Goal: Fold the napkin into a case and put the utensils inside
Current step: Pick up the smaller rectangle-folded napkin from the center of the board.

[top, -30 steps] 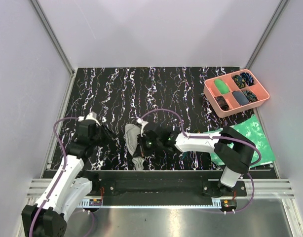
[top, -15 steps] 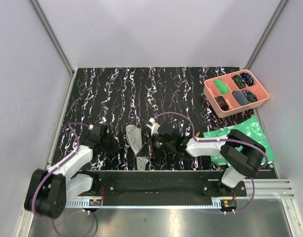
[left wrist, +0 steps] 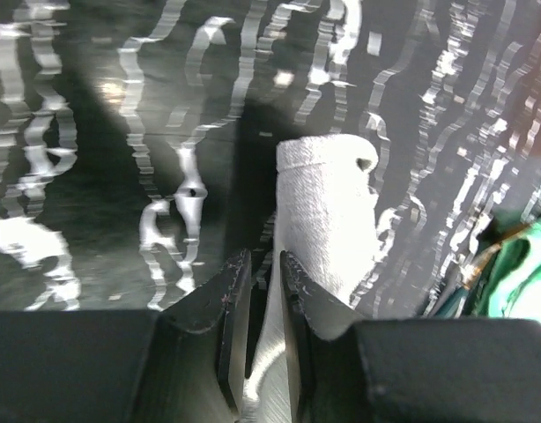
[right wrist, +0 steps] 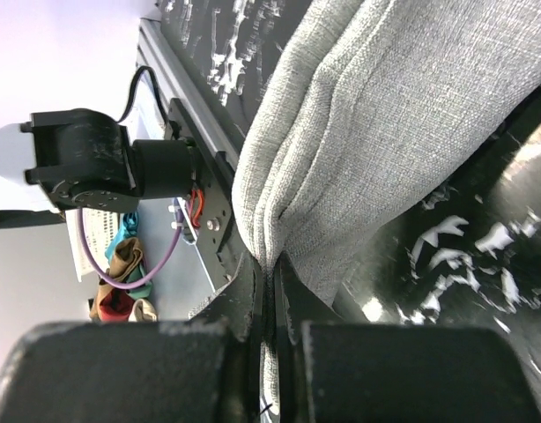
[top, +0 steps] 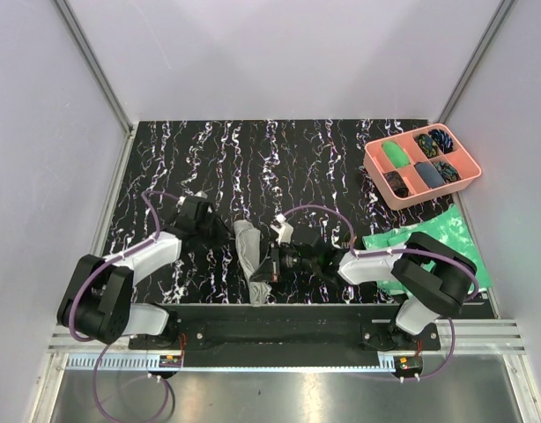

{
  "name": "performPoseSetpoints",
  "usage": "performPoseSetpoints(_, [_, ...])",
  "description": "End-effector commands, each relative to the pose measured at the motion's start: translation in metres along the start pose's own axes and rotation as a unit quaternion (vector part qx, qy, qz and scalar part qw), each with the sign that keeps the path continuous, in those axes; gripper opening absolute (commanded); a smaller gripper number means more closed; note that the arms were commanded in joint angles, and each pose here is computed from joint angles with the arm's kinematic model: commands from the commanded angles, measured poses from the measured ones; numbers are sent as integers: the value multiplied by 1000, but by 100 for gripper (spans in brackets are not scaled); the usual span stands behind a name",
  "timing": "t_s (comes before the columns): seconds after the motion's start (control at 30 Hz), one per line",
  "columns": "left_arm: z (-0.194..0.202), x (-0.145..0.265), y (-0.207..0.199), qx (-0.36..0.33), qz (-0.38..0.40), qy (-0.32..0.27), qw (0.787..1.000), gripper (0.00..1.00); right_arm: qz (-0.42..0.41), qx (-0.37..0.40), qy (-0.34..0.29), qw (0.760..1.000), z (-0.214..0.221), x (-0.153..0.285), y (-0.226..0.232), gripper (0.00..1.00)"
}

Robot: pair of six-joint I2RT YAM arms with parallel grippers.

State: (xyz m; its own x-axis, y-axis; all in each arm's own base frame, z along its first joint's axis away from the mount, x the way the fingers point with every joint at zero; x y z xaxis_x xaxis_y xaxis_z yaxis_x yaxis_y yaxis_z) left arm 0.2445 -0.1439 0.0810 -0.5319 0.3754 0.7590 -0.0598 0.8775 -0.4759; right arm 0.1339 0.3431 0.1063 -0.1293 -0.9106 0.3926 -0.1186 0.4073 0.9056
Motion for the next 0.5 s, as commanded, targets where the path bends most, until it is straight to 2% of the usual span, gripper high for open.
performPoseSetpoints(0.0, [-21, 3, -35, -16, 46, -36, 998, 22, -44, -4, -13, 999, -3, 10, 10, 0])
performPoseSetpoints(0.13, [-15, -4, -56, -33, 60, -25, 997, 22, -44, -26, -19, 999, 0, 18, -2, 6])
performPoseSetpoints(0.3, [-9, -8, -65, -28, 55, -26, 998, 21, -36, -25, -24, 999, -1, 25, -10, 3])
performPoseSetpoints(0.37, [-14, 1, -64, -29, 49, -50, 997, 24, -29, -22, -18, 999, -2, 26, -8, 1])
performPoseSetpoints(0.47, [-22, 13, -57, -57, 10, -63, 996, 35, -21, -5, -19, 1000, -5, 28, -6, 1])
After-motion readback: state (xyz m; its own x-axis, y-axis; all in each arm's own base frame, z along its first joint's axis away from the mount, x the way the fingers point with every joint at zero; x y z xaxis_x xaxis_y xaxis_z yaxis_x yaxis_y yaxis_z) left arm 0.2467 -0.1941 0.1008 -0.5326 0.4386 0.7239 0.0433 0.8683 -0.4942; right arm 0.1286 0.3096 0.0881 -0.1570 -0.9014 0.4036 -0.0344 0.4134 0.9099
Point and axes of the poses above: each gripper's point midway between its finger pads, its own x axis back along the fingers, its own y axis along the line the jaws close on, z = x × y, the point moved 5 cm from there along x, back along the fingers, and after that the axes turned 15 degrees about -x, right-handed, at the moved point
